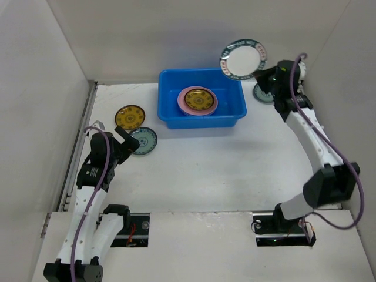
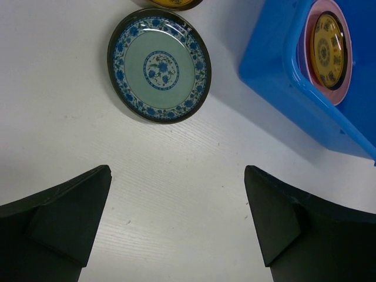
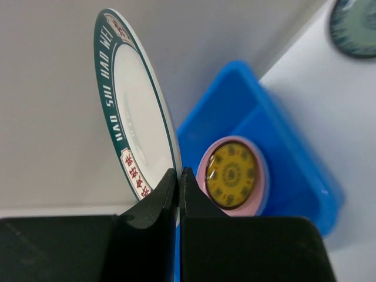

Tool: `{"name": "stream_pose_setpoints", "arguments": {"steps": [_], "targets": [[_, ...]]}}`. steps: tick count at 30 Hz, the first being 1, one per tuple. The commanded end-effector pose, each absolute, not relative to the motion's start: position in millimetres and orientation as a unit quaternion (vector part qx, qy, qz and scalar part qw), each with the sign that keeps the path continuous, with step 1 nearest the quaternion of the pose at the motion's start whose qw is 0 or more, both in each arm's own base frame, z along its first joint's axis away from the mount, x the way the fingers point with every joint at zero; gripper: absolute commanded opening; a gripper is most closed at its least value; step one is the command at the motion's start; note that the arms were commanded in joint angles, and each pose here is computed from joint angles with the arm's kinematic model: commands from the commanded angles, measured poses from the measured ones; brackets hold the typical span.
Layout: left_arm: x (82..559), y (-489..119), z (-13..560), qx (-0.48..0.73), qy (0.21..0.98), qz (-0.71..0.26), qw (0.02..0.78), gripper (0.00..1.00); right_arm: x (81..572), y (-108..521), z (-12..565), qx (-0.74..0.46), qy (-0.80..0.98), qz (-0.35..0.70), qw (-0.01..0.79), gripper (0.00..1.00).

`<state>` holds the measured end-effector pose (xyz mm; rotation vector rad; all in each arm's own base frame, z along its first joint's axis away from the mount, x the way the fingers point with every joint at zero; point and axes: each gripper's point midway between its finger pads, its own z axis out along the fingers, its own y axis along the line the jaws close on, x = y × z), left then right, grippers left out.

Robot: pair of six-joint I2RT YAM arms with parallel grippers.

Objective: Place the plates into the plastic bin on the countertop

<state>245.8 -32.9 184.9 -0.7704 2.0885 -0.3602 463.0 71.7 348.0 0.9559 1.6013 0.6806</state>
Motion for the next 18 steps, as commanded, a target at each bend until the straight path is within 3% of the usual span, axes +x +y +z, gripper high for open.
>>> {"name": "stream_pose_setpoints", "arguments": {"steps": [1, 9, 18], "targets": [[239.3, -32.6, 181.4, -0.33, 0.83, -0.154, 0.424, 0.98, 495.7, 135.8, 320.1, 0.315, 0.751, 0.314, 0.488, 0.0], [232.3, -38.9, 177.1, -0.36, 0.815, -0.181, 0.418, 0.98, 547.4, 212.4, 244.0, 0.258, 0.811, 0.326, 0.413, 0.0], [224.5, -40.9, 173.4, -0.375, 0.808, -0.191, 0.411, 0.98, 560.7, 263.1, 189.4, 0.223, 0.844, 0.332, 0.358, 0.04]]}}
